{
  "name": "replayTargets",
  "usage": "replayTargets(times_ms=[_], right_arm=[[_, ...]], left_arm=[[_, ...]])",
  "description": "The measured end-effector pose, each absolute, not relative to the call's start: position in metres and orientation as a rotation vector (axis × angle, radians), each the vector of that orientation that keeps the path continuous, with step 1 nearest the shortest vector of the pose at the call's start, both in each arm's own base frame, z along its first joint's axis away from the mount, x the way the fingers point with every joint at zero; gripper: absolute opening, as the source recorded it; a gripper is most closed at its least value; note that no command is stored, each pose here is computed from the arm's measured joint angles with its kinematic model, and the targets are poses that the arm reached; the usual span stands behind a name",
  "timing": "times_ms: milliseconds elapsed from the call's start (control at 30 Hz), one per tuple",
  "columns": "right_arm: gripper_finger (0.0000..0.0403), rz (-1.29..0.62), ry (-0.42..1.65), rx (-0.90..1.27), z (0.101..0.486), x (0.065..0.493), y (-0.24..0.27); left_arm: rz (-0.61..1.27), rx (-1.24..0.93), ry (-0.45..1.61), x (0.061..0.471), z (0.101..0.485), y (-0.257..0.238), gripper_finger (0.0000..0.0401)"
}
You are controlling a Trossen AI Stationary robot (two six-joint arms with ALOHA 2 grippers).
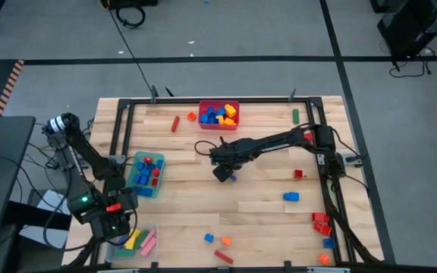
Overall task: Sort blocks by size
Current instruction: Put the orange 4 studded building block into the teal bin
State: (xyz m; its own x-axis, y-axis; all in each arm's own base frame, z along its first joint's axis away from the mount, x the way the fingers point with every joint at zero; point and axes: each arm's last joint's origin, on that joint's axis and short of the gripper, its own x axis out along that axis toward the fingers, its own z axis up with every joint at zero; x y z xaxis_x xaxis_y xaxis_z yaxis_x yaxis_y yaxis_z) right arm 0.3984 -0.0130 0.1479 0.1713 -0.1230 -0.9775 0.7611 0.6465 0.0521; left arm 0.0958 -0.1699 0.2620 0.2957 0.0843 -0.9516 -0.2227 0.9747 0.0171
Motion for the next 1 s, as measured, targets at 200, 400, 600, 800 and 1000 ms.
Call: replayTargets(times_ms=[200,400,600,800,1000], right_arm=[[0.0104,-0.687,1.254,0.631,0.147,0.399,-0.013],[0.0105,-0.679,1.22,0.653,0.164,0.395,-0.012],[0.0105,-0.63,1.019,0.641,0.215,0.405,-0.008],[0.0105,-0.364,0.667,0.518,0.276,0.451,0.004],[0.0105,-0.265,0.489,0.415,0.295,0.49,0.004]], left_arm=[[0.198,-0.111,1.227,0.093,0.262,-0.171,0.0202],[0.212,-0.14,1.229,0.093,0.262,-0.172,0.0202],[0.222,-0.163,1.232,0.093,0.262,-0.172,0.0202],[0.191,-0.112,1.156,0.094,0.263,-0.174,0.0202],[0.141,-0.062,0.925,0.091,0.267,-0.183,0.0202]])
